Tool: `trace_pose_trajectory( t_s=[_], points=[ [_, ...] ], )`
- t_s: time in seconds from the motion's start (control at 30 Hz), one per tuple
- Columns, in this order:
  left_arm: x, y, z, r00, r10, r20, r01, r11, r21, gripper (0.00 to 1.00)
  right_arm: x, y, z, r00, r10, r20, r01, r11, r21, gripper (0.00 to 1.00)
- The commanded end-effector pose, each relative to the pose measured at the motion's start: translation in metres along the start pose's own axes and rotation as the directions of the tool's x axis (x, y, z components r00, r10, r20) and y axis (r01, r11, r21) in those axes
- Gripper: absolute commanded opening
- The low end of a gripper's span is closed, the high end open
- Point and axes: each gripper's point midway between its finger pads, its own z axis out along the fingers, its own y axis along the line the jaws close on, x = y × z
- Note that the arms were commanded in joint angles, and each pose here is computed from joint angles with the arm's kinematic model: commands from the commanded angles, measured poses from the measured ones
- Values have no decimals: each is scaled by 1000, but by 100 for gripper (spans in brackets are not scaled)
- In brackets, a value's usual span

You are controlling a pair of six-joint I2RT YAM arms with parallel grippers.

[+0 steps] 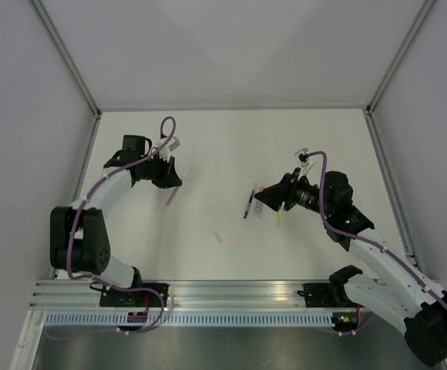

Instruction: Insert the pens into the pen caps

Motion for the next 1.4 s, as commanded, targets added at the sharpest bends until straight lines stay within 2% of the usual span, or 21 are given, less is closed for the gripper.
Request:
trace_pose_trajectory(
  t_s=[0.0, 0.03, 0.07, 0.1, 0.13, 0.2, 0.27, 0.43, 0.47, 0.5, 0.73, 1.07, 1.37],
  points=[
    [-73, -76, -46, 924, -95, 370, 11, 975, 222, 2, -13, 20, 12, 996, -75, 42, 79, 992, -101, 60],
    [-100, -84, -61, 865, -40, 500, -76, 975, 208, 2, -9, 28, 18, 996, -84, 25, 86, 988, -127, 61],
    [-110, -104, -83, 828, -111, 550, -41, 965, 257, 2, -7, 34, 22, 995, -95, 21, 97, 984, -146, 62],
    [-104, -111, -83, 814, -149, 561, -24, 957, 289, 2, -9, 41, 29, 994, -111, 25, 113, 980, -161, 63],
    [-116, -122, -95, 772, -129, 622, -82, 951, 299, 2, 2, 58, 36, 991, -131, -1, 128, 970, -206, 64],
    [-116, -143, -106, 753, -214, 622, -55, 922, 384, 2, 9, 68, 49, 984, -179, -20, 171, 961, -217, 65],
    [-121, -163, -116, 728, -242, 641, -80, 899, 430, 2, 4, 86, 59, 980, -200, 3, 195, 953, -231, 65],
    [-113, -192, -136, 665, -268, 697, -125, 880, 458, 2, -1, 95, 85, 981, -190, 22, 190, 952, -241, 65],
    [-115, -196, -141, 643, -279, 713, -135, 875, 464, 2, 1, 99, 88, 981, -192, 22, 192, 949, -252, 65],
    [-110, -202, -145, 633, -320, 705, -119, 860, 497, 2, 8, 109, 103, 976, -215, 14, 211, 938, -274, 60],
    [-105, -210, -152, 622, -292, 727, -158, 862, 481, 2, 15, 123, 123, 977, -208, 42, 210, 928, -309, 57],
    [-97, -203, -147, 618, -239, 749, -164, 893, 420, 2, 21, 136, 123, 972, -229, 51, 231, 901, -367, 56],
    [-100, -209, -155, 605, -293, 740, -147, 872, 467, 2, 53, 146, 116, 948, -316, -40, 263, 847, -463, 61]
  ],
)
